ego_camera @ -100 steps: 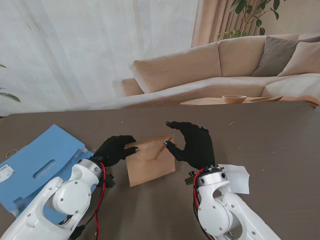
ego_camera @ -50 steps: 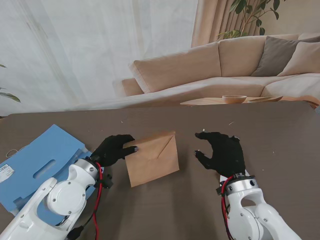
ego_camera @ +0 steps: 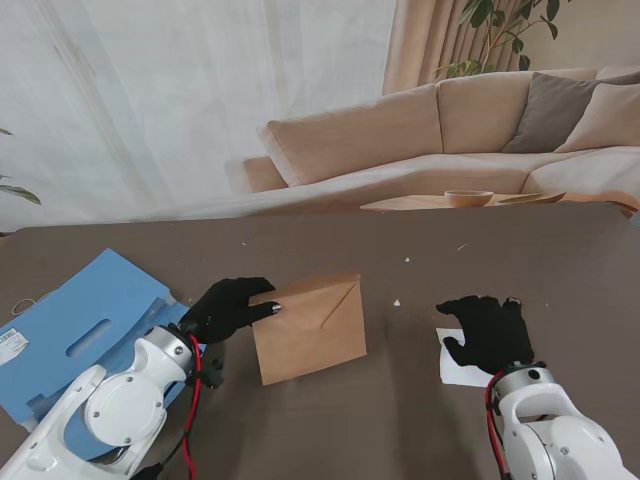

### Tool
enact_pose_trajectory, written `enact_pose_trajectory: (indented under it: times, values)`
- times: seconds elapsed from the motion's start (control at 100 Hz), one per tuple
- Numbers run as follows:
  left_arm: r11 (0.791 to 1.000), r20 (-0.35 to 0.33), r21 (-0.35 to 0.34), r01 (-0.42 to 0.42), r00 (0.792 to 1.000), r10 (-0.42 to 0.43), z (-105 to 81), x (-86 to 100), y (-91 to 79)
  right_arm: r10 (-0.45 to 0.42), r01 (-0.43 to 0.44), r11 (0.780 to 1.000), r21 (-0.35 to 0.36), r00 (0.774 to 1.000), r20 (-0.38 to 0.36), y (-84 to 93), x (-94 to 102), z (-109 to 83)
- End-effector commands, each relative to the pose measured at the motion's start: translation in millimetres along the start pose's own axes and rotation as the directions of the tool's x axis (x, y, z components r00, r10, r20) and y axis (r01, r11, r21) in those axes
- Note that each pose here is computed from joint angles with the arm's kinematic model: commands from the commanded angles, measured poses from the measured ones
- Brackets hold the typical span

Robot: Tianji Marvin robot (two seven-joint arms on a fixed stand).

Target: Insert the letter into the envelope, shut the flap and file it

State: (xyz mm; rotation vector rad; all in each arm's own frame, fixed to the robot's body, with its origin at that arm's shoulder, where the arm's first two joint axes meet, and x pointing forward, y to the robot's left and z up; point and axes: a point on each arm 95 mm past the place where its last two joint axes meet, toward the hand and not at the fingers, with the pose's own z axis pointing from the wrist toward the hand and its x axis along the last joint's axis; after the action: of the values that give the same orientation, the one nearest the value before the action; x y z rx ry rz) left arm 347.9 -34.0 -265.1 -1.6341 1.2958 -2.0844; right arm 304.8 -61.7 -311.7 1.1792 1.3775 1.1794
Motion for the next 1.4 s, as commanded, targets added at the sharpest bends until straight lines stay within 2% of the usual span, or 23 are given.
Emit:
enact_pose_trajectory:
  times: [0.0,0.28,0.46,0.61,0.83,1.13,1.39]
  values:
    - [1.0,-0.014,-0.02,0.006,1.0,-0.006,-3.1,4.8,4.7,-0.027,0.026,0.998,0.061,0.999,0.02,-13.4,-8.1,-1.6]
    - [0.999,-0.027,-0.035,0.003,1.0,-0.004,-5.3,7.2,7.4,-0.121,0.11,0.976,0.187,0.991,0.048,-36.2,-24.6,2.4]
    - [0.999,-0.025,-0.04,-0.003,1.0,0.002,-5.1,7.4,8.6,-0.102,0.087,0.966,0.243,0.994,0.049,-48.5,-31.2,7.7]
    - [0.999,-0.022,-0.043,-0.007,1.0,0.006,-5.2,7.4,9.5,-0.07,0.053,0.964,0.26,0.996,0.057,-58.8,-34.7,11.8]
    - [0.999,-0.019,-0.048,-0.007,1.0,0.006,-5.4,7.5,10.1,-0.024,0.01,0.971,0.237,0.998,0.06,-70.0,-36.7,17.2]
    - [0.999,-0.018,-0.043,-0.002,1.0,0.001,-6.1,8.0,9.9,0.012,-0.02,0.995,0.099,0.997,0.079,-81.9,-41.3,25.9]
    - [0.999,-0.019,-0.043,0.0,1.0,-0.001,-6.4,8.9,9.5,0.056,-0.061,0.996,0.064,0.995,0.082,-77.9,-40.3,23.5]
